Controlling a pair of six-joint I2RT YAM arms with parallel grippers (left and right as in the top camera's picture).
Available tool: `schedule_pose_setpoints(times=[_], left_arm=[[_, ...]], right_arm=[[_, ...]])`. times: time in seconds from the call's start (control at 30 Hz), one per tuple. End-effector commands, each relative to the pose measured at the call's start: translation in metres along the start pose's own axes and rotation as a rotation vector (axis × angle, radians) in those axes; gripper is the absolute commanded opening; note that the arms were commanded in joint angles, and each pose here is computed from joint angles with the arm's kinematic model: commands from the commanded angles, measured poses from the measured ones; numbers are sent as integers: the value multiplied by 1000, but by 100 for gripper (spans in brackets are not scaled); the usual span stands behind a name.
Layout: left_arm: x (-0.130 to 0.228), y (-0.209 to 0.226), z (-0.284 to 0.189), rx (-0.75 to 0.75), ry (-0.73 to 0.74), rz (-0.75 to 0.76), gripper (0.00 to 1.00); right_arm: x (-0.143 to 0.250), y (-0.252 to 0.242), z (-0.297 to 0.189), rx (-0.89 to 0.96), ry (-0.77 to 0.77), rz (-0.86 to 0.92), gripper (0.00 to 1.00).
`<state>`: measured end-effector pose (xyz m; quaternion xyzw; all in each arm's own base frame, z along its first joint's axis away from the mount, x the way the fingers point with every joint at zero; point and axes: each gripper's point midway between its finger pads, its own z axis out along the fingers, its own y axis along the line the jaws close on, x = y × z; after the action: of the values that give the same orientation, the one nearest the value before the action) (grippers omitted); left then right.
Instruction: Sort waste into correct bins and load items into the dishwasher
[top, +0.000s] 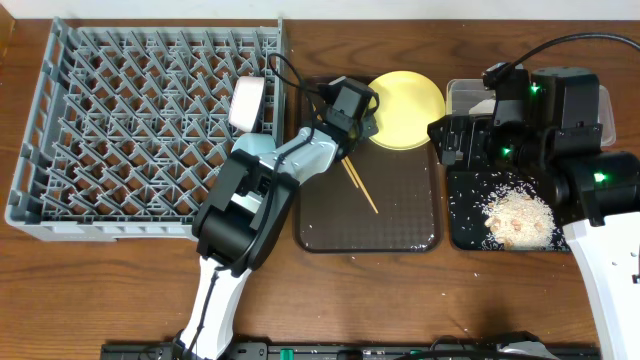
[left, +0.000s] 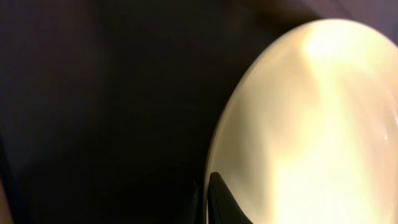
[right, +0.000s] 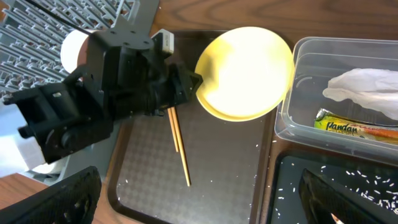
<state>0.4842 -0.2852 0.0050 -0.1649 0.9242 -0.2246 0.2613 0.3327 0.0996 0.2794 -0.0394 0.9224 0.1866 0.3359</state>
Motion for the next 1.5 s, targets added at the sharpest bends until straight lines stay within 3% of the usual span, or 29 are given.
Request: schedule_pose_setpoints(times=[0.0,0.67,0.73,0.8,0.9,1.47], left_arm=[[12,39,3,-86,68,-7,8],[-84,-24,-140,66,-139,188,8],[-81,-22,-141,59,-128,161,17],[-73,-17,-137,40,-99,123,37],[-61,-10,-128,11,-59,112,47],[13,25,-52,-126,106,-13,54]], right_arm=[[-2,0,-1,2,-5,10,99],[-2,0,-1,2,-5,10,99],[-2,0,-1,2,-5,10,99],[-2,0,-1,2,-5,10,99],[-2,0,-1,2,-5,10,99],[-2,0,-1,2,-5,10,99]])
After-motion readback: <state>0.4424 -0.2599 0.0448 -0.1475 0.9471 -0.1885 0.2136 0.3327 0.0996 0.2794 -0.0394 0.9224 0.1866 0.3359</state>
